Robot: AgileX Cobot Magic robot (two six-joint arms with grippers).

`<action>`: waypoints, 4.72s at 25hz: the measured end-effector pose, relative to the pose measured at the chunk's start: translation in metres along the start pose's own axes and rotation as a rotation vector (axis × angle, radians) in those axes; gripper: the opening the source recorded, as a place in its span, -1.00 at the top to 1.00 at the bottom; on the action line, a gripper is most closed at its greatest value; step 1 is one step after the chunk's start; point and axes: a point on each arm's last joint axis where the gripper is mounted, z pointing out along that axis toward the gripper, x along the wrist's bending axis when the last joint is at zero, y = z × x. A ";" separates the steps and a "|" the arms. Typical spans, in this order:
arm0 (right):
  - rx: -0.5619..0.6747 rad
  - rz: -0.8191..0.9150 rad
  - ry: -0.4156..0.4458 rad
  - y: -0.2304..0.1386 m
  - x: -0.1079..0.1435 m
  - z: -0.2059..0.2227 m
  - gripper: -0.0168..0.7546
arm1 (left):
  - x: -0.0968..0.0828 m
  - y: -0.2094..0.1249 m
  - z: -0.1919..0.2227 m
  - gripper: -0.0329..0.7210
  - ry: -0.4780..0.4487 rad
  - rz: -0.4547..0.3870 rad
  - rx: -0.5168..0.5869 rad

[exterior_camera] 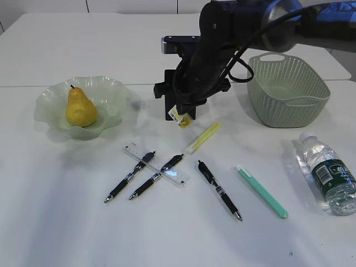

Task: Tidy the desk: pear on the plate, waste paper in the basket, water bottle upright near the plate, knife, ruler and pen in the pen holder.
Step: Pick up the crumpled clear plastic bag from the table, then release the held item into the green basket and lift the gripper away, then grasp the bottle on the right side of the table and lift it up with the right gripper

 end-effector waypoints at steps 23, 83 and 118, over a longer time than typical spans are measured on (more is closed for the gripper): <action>-0.089 0.138 -0.115 0.017 -0.089 -0.077 0.99 | 0.000 0.000 0.000 -0.47 0.000 0.000 0.000; 0.003 0.353 -0.247 -0.020 -0.186 -0.178 0.10 | -0.003 0.001 0.000 -0.47 -0.028 -0.019 -0.013; 0.270 0.289 -0.271 -0.111 -0.197 -0.073 -0.59 | -0.003 0.003 0.000 -0.47 -0.028 -0.019 -0.036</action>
